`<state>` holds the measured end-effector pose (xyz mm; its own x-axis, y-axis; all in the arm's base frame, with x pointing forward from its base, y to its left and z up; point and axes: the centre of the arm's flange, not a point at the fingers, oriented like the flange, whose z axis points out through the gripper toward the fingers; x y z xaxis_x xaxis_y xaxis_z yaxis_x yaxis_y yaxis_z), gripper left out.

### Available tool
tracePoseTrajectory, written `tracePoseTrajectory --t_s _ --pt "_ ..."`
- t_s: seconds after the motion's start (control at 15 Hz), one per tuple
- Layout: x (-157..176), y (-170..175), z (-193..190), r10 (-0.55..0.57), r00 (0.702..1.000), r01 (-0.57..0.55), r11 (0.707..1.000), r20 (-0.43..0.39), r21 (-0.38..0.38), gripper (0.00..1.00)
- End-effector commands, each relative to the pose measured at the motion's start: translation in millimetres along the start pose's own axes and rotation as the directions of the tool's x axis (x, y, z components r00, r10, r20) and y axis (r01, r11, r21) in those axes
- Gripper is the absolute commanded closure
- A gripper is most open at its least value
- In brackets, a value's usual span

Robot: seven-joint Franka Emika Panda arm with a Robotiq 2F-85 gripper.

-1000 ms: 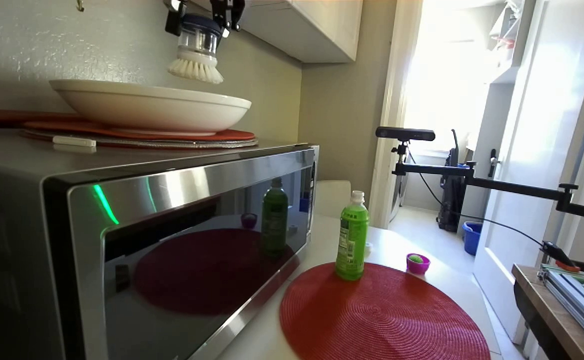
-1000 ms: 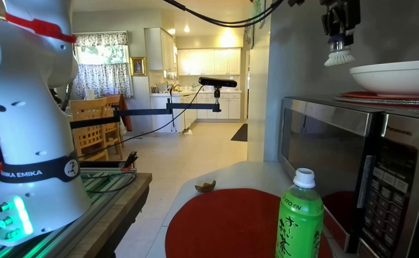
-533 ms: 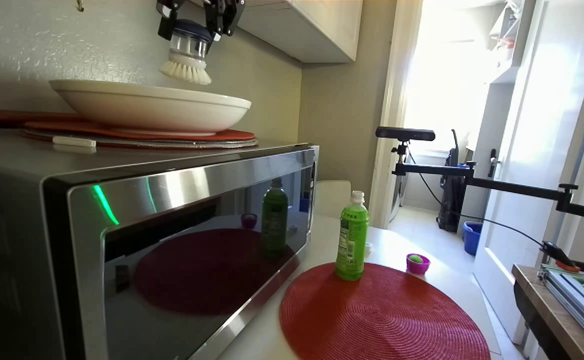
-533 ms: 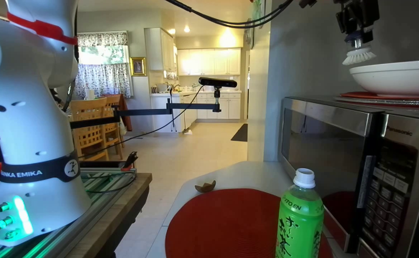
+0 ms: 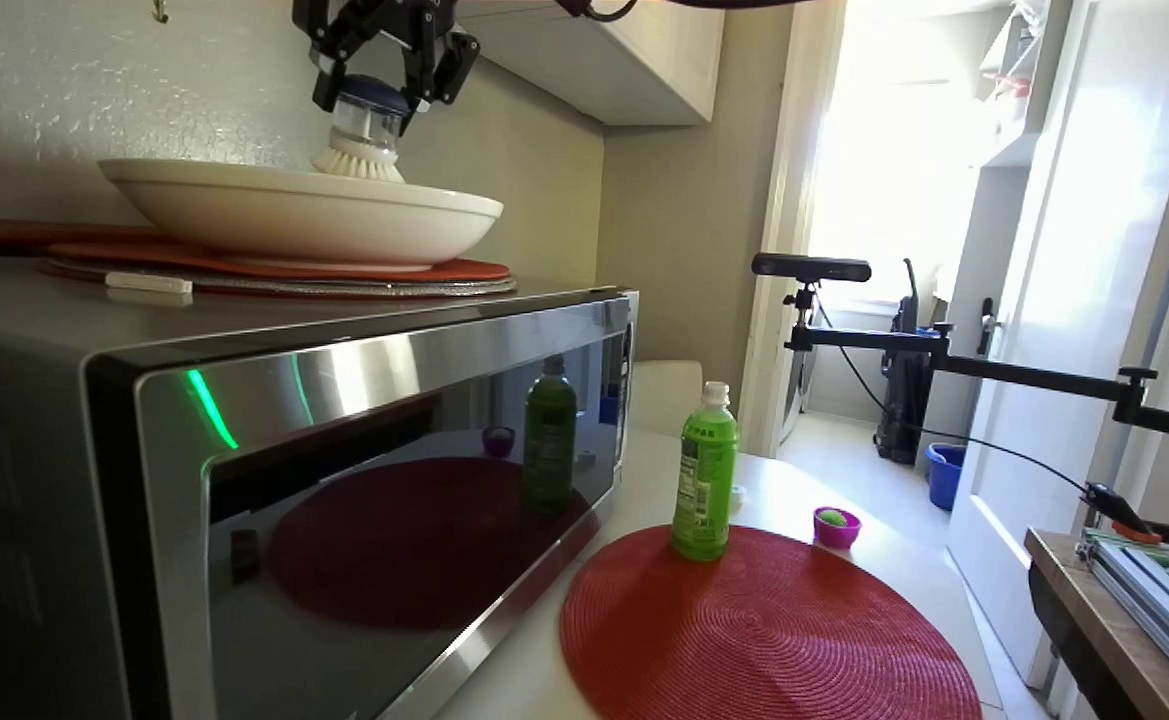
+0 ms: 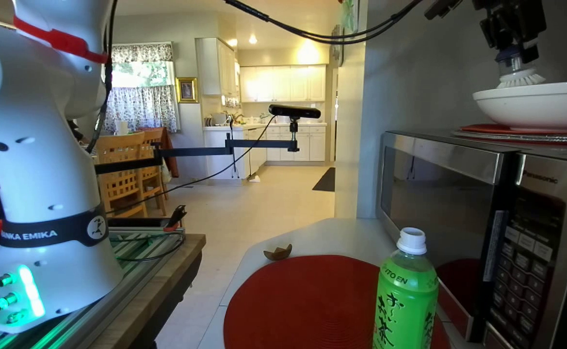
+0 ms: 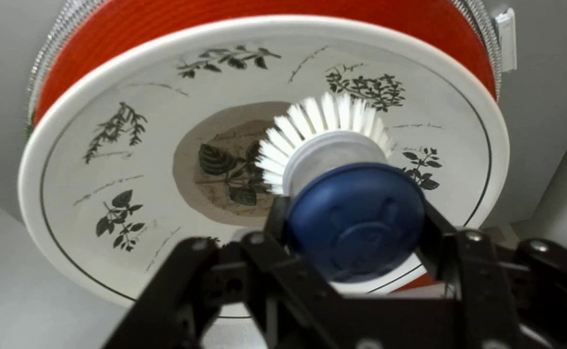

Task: Put the brush in the white bowl

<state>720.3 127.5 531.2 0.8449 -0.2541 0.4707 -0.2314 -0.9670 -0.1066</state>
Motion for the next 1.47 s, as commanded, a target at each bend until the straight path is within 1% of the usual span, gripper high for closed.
tracePoseTrajectory --t_s 0.0,0.33,0.67,0.8,0.87,0.93,1.0,1.13,1.4 --pt "9.1 2.8 15.5 0.033 0.998 -0.034 0.999 -0.044 -0.014 0.63" --pt "8.1 12.6 42.7 0.040 0.996 -0.042 0.999 -0.079 -0.016 0.63" --pt "6.6 15.4 55.2 0.042 0.995 -0.042 0.999 -0.092 -0.008 0.63" --pt "6.8 15.7 57.2 0.039 0.994 -0.039 0.999 -0.102 -0.007 0.58" --pt "6.8 15.9 57.3 0.035 0.994 -0.036 0.999 -0.105 -0.007 0.48" --pt "6.4 16.1 57.0 0.034 0.994 -0.035 0.999 -0.103 -0.008 0.22" --pt "6.3 16.2 56.9 0.034 0.994 -0.035 0.999 -0.105 -0.007 0.12" --pt "5.8 16.6 55.2 0.031 0.994 -0.033 0.999 -0.105 -0.010 0.01" --pt "2.4 11.4 41.8 0.028 0.994 -0.029 0.999 -0.106 -0.013 0.00"
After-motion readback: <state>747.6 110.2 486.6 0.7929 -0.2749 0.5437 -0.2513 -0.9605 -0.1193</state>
